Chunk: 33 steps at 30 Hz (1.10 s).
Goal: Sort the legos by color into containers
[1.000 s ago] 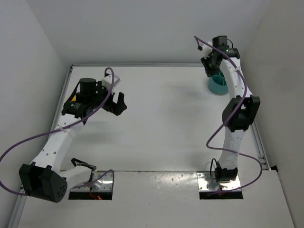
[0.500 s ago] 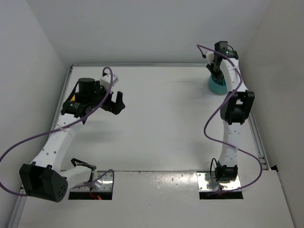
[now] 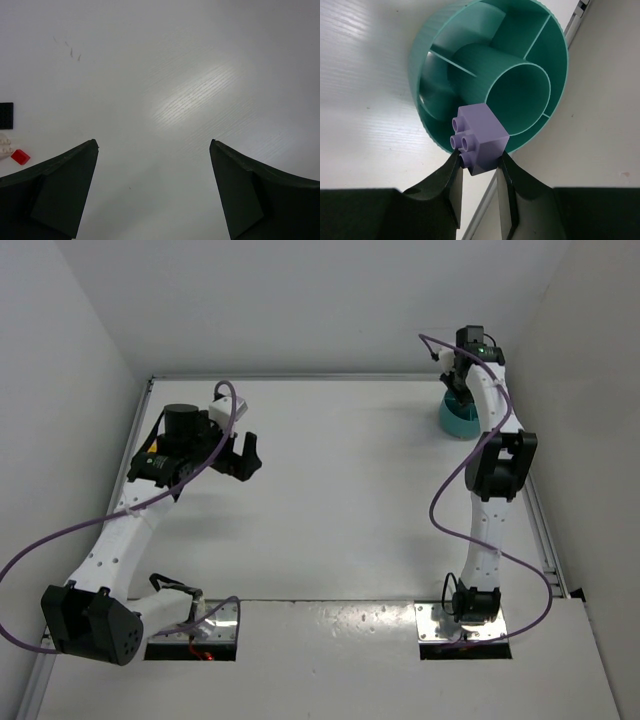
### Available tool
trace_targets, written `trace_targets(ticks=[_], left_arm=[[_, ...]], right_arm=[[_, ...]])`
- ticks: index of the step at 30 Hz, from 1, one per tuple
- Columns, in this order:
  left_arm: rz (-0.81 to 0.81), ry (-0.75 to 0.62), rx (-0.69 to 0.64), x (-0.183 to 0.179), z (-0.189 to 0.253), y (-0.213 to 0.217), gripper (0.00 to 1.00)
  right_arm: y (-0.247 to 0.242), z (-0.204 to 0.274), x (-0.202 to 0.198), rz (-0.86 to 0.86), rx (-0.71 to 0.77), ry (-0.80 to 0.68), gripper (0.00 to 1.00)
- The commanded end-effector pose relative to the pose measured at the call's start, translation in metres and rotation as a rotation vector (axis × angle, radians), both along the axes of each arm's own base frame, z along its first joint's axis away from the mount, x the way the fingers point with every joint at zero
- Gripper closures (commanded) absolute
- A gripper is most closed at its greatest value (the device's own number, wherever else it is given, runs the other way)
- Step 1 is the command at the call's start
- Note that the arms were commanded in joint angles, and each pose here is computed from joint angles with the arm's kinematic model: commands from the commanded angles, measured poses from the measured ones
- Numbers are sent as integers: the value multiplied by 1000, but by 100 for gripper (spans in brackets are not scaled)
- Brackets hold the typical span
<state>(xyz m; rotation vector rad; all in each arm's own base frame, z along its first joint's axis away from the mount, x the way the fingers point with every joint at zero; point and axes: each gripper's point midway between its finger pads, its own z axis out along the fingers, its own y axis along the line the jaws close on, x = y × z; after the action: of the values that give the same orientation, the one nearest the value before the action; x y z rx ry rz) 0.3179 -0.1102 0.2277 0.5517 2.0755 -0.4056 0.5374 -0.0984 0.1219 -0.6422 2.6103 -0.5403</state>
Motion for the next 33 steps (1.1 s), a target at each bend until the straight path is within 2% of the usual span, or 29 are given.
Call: trace_targets(ticks=[1,7,12,22,24,28,30,31,33], left_arm=[[21,-47,-11,7,19,4,0],[38,-49,-1,9,18,7,0],[60,-46,-2,10,18,11,0],[159,-37,-1,20,18,37,0],[223,-34,2,23,17,53,0],[342,-55,8,34,23,90,0],[366,-39,18,47,19,106,0],[365,-29,21,53,17,110,0],[389,5,23,64,10,121,9]], right_arm=[[-9,10,11,-18,-37,-49,75],[-13,10,12,-22,-30,-59,59],[-10,9,13,-12,-13,-60,51],[12,37,4,8,83,-91,52],[19,46,2,12,122,-110,52],[55,66,-14,31,276,-121,52],[93,69,-27,67,480,-101,52],[107,68,-32,73,533,-87,52],[135,61,-47,75,629,-33,50]])
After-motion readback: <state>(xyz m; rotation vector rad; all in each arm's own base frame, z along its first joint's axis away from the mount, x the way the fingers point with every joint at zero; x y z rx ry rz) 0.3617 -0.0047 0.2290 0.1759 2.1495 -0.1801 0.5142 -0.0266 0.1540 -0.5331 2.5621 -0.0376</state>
